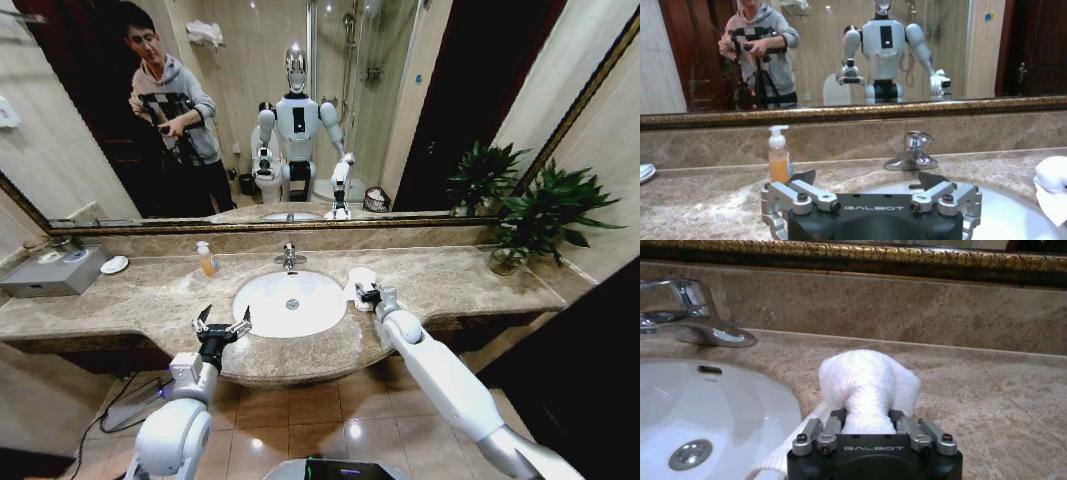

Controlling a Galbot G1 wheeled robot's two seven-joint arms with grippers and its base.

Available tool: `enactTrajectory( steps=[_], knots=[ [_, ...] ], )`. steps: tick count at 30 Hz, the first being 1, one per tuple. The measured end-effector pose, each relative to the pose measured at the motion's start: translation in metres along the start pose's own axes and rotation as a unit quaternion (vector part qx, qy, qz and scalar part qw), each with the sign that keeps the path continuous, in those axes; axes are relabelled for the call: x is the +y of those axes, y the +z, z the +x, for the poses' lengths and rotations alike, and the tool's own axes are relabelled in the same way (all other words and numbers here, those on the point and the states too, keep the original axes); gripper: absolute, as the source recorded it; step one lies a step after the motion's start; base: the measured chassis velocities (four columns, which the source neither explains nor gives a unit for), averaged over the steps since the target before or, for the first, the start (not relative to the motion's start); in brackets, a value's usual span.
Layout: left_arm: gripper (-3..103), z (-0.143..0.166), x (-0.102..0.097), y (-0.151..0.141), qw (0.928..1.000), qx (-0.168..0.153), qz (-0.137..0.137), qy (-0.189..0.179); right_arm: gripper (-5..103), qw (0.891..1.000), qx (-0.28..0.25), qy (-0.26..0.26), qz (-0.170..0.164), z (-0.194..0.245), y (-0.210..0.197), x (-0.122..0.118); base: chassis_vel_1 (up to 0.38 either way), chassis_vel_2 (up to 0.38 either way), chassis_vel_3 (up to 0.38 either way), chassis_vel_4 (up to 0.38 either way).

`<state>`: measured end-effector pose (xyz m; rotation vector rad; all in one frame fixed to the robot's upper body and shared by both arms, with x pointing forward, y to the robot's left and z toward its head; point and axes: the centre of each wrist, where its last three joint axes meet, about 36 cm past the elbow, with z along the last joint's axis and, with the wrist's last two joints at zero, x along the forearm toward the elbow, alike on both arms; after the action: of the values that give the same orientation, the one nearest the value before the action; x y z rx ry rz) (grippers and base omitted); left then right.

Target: Pick up the towel from the sink counter and wipe the mirror surface.

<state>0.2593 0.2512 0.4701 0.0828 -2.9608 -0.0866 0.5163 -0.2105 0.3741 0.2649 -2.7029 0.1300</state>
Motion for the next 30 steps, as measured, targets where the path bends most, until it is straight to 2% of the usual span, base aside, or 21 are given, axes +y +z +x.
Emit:
enactTrajectory(
  steps=[1, 2, 3, 4, 7, 9, 11, 12, 13, 15, 16, 19, 20, 22, 23, 24, 26, 27, 28, 29, 30],
  knots=[
    [100, 0.0, 0.0, 0.0, 1.0, 0.0, 0.0, 0.0, 37, 1.0, 0.0, -0.001, -0.001, 0.001, 0.0, 0.0, 0.0, 0.0, 0.0, 0.0],
    [100, 0.0, 0.0, 0.0, 1.0, 0.0, 0.0, 0.0, 37, 1.0, -0.001, -0.002, -0.002, 0.002, -0.001, 0.0, 0.0, 0.0, 0.0, 0.0],
    [100, 0.0, 0.0, 0.0, 1.0, 0.0, 0.0, 0.0, 26, 1.0, -0.002, -0.004, -0.005, 0.003, -0.002, 0.001, 0.0, 0.0, 0.0, 0.0],
    [100, 0.0, 0.0, 0.0, 1.0, 0.0, 0.0, 0.0, 20, 1.0, -0.003, -0.005, -0.006, 0.004, -0.003, 0.001, 0.0, 0.0, 0.0, 0.0],
    [100, 0.0, 0.0, 0.0, 1.0, 0.0, 0.0, 0.0, 15, 1.0, -0.01, -0.008, -0.014, 0.009, -0.005, 0.002, 0.0, 0.0, 0.0, 0.0],
    [100, 0.0, 0.0, 0.0, 1.0, 0.0, 0.0, 0.0, 15, 1.0, -0.015, -0.01, -0.018, 0.011, -0.006, 0.002, 0.0, 0.0, 0.0, 0.0],
    [100, 0.0, 0.0, 0.0, 1.0, 0.0, 0.0, 0.0, 15, 0.997, -0.062, -0.025, -0.041, 0.021, -0.016, 0.002, 0.0, 0.0, 0.0, 0.0],
    [100, 0.0, 0.0, 0.0, 1.0, 0.0, 0.0, 0.0, 15, 0.997, -0.062, -0.025, -0.041, 0.021, -0.016, 0.002, 0.0, 0.0, 0.0, 0.0],
    [100, 0.0, 0.0, 0.0, 1.0, 0.0, 0.0, 0.0, 15, 0.995, -0.085, -0.033, -0.046, 0.026, -0.021, 0.001, 0.0, 0.0, 0.0, 0.0],
    [100, 0.0, 0.0, 0.0, 1.0, 0.0, 0.0, 0.0, 15, 0.982, -0.177, -0.055, -0.044, 0.048, -0.037, 0.004, 0.0, 0.0, 0.0, 0.0],
    [100, 0.0, 0.0, 0.0, 1.0, 0.0, 0.0, 0.0, 15, 0.982, -0.177, -0.055, -0.044, 0.048, -0.037, 0.004, 0.0, 0.0, 0.0, 0.0],
    [100, 0.0, 0.0, 0.0, 1.0, 0.0, 0.0, 0.0, 15, 0.953, -0.296, -0.06, -0.028, 0.076, -0.064, 0.01, 0.0, 0.0, 0.0, 0.0],
    [100, 0.0, 0.0, 0.0, 1.0, 0.0, 0.0, 0.0, 15, 0.953, -0.296, -0.06, -0.028, 0.076, -0.064, 0.01, 0.0, 0.0, 0.0, 0.0],
    [100, 0.0, 0.0, 0.0, 1.0, 0.0, 0.0, 0.0, 15, 0.931, -0.359, -0.061, -0.022, 0.091, -0.085, 0.011, 0.0, 0.0, 0.0, 0.0],
    [100, 0.0, 0.0, 0.0, 1.0, 0.0, 0.0, 0.0, 15, 0.926, -0.372, -0.06, -0.017, 0.094, -0.089, 0.01, 0.0, 0.0, 0.0, 0.0],
    [100, 0.0, 0.0, 0.0, 1.0, 0.0, 0.0, 0.0, 15, 0.926, -0.372, -0.06, -0.017, 0.094, -0.089, 0.01, 0.0, 0.0, 0.0, 0.0],
    [100, 0.0, 0.0, 0.0, 1.0, 0.0, 0.0, 0.0, 15, 0.902, -0.429, -0.045, 0.009, 0.102, -0.11, 0.001, 0.0, 0.0, 0.0, 0.0],
    [100, 0.0, 0.0, 0.0, 1.0, 0.0, 0.0, 0.0, 15, 0.902, -0.429, -0.045, 0.009, 0.102, -0.11, 0.001, 0.0, 0.0, 0.0, 0.0],
    [100, 0.0, 0.0, 0.0, 1.0, 0.0, 0.0, 0.0, 15, 0.893, -0.447, -0.038, 0.016, 0.106, -0.119, -0.002, 0.0, 0.0, 0.0, 0.0],
    [100, 0.0, 0.0, 0.0, 1.0, 0.0, 0.0, 0.0, 15, 0.879, -0.476, -0.023, 0.025, 0.111, -0.136, -0.01, 0.0, 0.0, 0.0, 0.0],
    [100, 0.0, 0.0, 0.0, 1.0, 0.0, 0.0, 0.0, 15, 0.879, -0.476, -0.023, 0.025, 0.111, -0.136, -0.01, 0.0, 0.0, 0.0, 0.0]
  ],
)
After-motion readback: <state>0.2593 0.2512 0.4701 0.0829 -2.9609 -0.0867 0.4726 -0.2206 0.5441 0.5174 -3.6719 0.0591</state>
